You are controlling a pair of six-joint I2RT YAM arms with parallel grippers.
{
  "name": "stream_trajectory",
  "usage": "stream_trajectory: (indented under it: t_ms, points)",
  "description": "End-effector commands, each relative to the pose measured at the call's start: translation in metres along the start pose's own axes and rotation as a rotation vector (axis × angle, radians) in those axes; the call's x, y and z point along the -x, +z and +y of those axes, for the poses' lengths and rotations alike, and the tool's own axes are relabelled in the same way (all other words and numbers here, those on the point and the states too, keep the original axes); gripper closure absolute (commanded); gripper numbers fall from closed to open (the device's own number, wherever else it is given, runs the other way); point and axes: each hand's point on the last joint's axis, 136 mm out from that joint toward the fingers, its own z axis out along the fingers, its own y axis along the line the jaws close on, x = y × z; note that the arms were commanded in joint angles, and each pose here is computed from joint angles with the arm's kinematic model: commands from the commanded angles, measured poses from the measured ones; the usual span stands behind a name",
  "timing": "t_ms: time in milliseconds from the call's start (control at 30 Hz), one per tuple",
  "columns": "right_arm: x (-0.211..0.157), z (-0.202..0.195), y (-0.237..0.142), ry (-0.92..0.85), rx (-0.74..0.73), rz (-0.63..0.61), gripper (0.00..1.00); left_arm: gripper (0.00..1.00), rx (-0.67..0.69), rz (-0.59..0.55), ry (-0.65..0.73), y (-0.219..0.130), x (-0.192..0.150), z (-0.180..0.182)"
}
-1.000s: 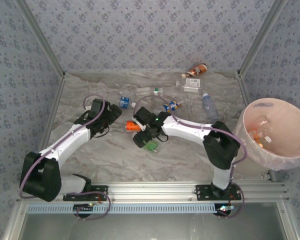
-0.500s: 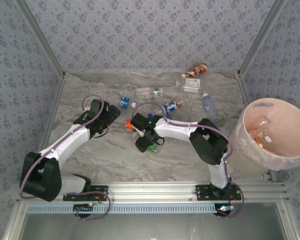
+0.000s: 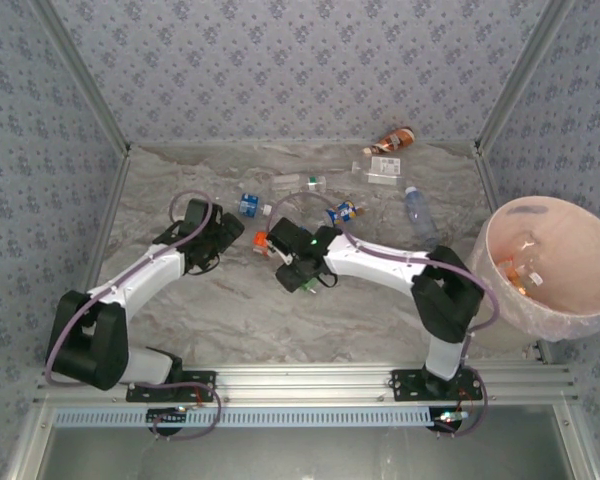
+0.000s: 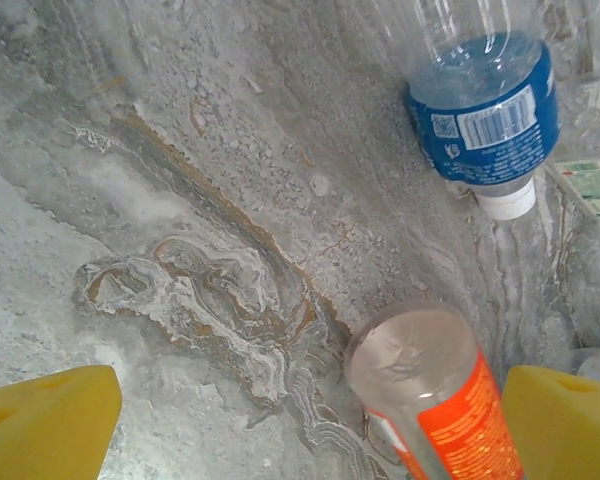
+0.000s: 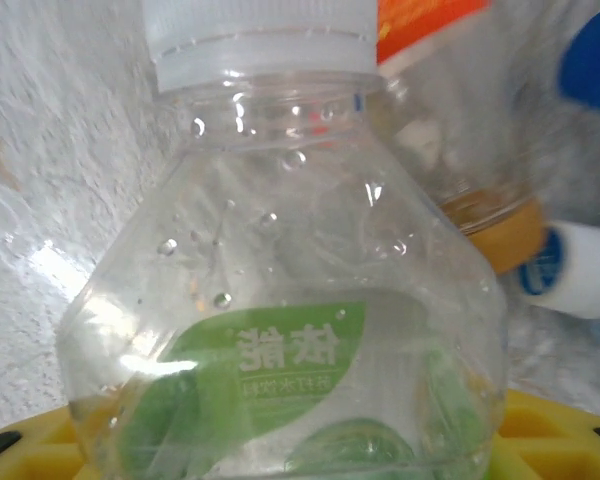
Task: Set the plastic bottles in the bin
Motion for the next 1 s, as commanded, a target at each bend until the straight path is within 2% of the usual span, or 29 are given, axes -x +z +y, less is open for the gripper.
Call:
stream_trajectory:
  t_ms: [0, 200, 367, 500, 733, 967]
  points:
    - [0.004, -0.018, -0.023, -0.01, -0.049, -0.054, 0.44, 0.02, -0.038, 0.013, -0.01, -0.001, 0.004, -0.015]
    - [0.009, -0.034, -0.056, -0.007, -0.057, -0.12, 0.47, 0.02, -0.052, 0.022, -0.023, 0.001, 0.003, -0.018]
    - [0.012, -0.059, -0.089, 0.044, -0.094, -0.196, 0.49, 0.02, -0.118, 0.072, -0.066, 0.003, -0.008, -0.033]
    - [0.015, -0.085, -0.122, 0.095, -0.142, -0.27, 0.49, 0.02, -0.12, 0.108, -0.091, 0.003, -0.017, -0.041]
    - [0.003, -0.14, -0.195, 0.198, -0.288, -0.395, 0.5, 0.02, -0.134, 0.101, -0.095, 0.003, -0.02, -0.047]
    - [-0.042, -0.201, -0.275, 0.341, -0.544, -0.425, 0.51, 0.02, -0.124, 0.105, -0.096, 0.008, -0.021, -0.046]
